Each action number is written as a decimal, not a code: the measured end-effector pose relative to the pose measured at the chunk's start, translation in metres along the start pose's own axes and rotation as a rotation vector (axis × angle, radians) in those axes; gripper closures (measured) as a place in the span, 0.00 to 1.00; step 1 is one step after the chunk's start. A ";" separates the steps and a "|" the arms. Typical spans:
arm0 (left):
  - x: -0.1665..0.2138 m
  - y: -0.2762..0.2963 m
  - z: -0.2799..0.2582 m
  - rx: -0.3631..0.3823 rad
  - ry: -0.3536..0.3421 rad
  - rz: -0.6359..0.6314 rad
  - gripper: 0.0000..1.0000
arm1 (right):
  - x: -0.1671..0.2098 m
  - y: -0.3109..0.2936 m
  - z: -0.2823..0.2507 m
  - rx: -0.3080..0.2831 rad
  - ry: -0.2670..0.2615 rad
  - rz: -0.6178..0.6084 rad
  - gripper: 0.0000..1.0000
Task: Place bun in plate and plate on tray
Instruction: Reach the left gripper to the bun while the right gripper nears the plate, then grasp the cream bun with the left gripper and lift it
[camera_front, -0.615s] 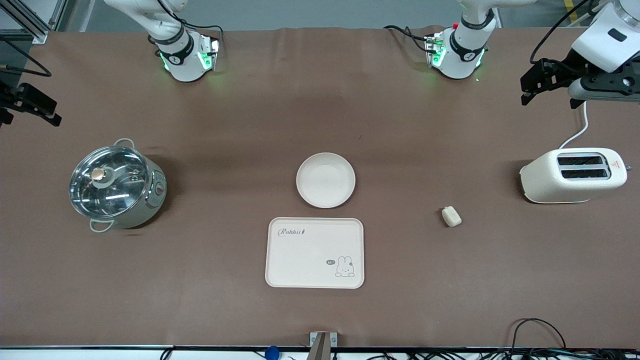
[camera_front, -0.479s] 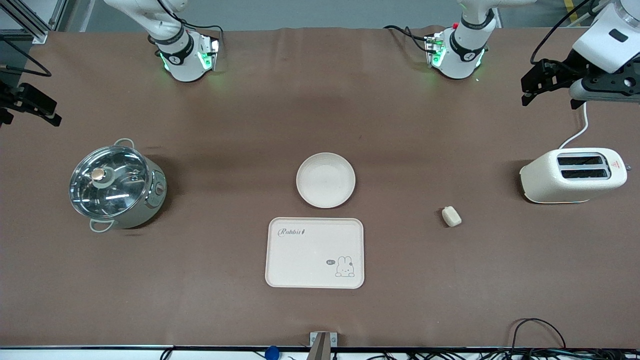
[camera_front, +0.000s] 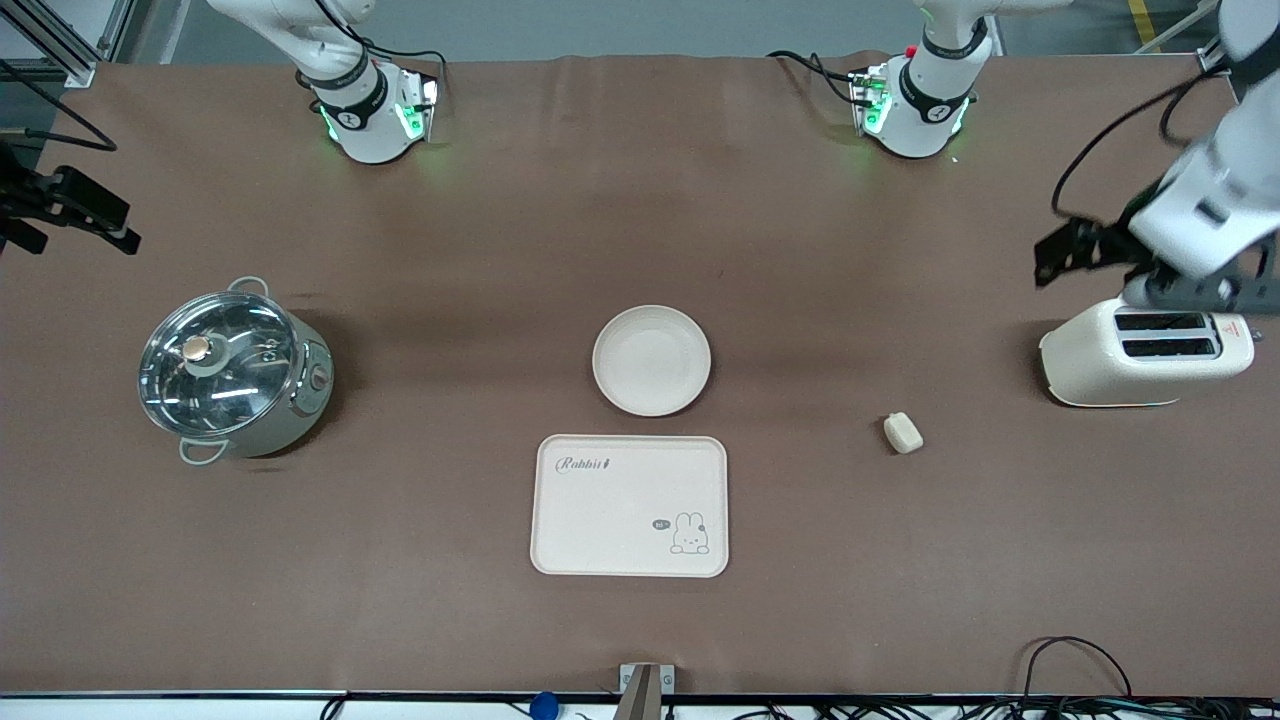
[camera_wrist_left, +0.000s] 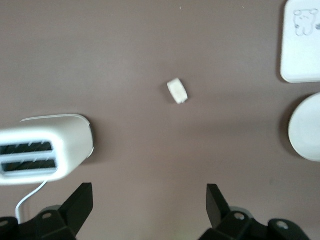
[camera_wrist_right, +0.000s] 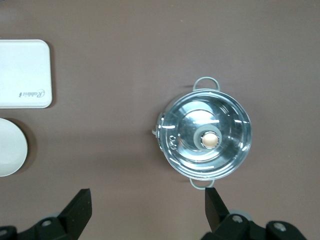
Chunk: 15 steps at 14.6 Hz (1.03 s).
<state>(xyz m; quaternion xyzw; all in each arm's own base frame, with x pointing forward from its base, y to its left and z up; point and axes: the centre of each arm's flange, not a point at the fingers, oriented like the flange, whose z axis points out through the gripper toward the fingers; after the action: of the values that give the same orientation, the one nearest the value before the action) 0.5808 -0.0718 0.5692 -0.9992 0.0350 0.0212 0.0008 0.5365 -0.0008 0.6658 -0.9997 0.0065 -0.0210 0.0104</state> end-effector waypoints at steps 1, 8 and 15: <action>0.015 0.000 0.024 -0.004 -0.007 -0.032 0.00 | 0.002 -0.008 0.004 0.003 0.000 -0.008 0.00; 0.060 0.012 0.212 -0.033 0.023 -0.237 0.00 | 0.037 -0.124 0.107 0.061 -0.034 0.031 0.00; 0.070 0.015 0.353 -0.059 0.028 -0.251 0.00 | 0.015 -0.275 0.295 0.125 -0.039 0.155 0.00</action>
<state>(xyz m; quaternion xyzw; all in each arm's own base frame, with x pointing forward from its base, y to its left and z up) 0.6349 -0.0901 0.2136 -0.9955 -0.0912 0.0080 -0.0264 0.5670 0.2803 0.3771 -0.9938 0.0821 -0.0012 0.0746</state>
